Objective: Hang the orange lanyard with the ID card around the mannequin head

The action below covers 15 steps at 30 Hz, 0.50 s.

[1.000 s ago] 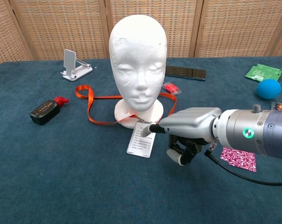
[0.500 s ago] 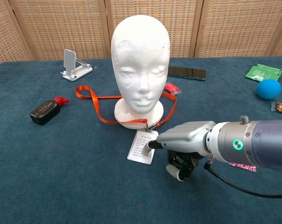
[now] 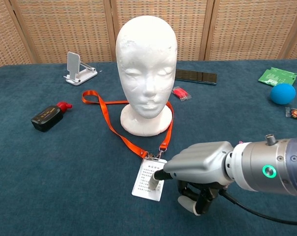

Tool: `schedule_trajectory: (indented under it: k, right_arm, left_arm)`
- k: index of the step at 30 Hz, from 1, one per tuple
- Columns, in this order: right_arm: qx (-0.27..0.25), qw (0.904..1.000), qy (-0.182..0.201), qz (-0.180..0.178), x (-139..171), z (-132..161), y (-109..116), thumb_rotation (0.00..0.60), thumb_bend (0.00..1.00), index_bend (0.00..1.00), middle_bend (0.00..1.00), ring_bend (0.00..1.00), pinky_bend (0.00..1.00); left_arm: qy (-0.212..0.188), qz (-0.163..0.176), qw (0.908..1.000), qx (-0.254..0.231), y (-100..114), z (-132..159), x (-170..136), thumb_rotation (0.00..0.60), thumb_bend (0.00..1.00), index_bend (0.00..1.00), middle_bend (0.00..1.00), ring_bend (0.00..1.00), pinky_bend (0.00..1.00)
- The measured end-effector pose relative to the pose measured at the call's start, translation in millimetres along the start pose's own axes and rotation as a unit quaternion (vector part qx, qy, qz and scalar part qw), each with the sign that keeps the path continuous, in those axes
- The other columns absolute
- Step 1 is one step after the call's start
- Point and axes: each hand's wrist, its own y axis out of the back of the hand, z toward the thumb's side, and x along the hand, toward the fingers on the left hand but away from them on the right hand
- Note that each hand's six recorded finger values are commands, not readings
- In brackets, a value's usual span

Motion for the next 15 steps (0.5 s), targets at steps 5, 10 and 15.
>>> schedule_trajectory:
  k: [5, 10, 15]
  right_arm:
    - [0.017, 0.9997, 0.01, 0.011, 9.0, -0.4, -2.8, 0.6, 0.8, 0.28, 0.83, 0.81, 0.93]
    - [0.031, 0.9991, 0.019, 0.023, 18.8, -1.2, -6.7, 0.6, 0.8, 0.3, 0.83, 0.81, 0.93]
    - [0.048, 0.9981, 0.025, 0.029, 28.3, -2.9, -7.9, 0.6, 0.8, 0.31, 0.83, 0.81, 0.93]
  left_arm:
    - [0.0, -0.001, 1.0, 0.0, -0.2, 0.1, 0.1, 0.6, 0.0, 0.0, 0.0, 0.0, 0.0]
    - [0.0, -0.001, 1.0, 0.0, -0.4, 0.9, 0.0, 0.6, 0.0, 0.0, 0.0, 0.0, 0.0]
    - [-0.002, -0.002, 1.0, 0.002, -1.2, 2.3, -0.7, 0.6, 0.0, 0.0, 0.0, 0.0, 0.0]
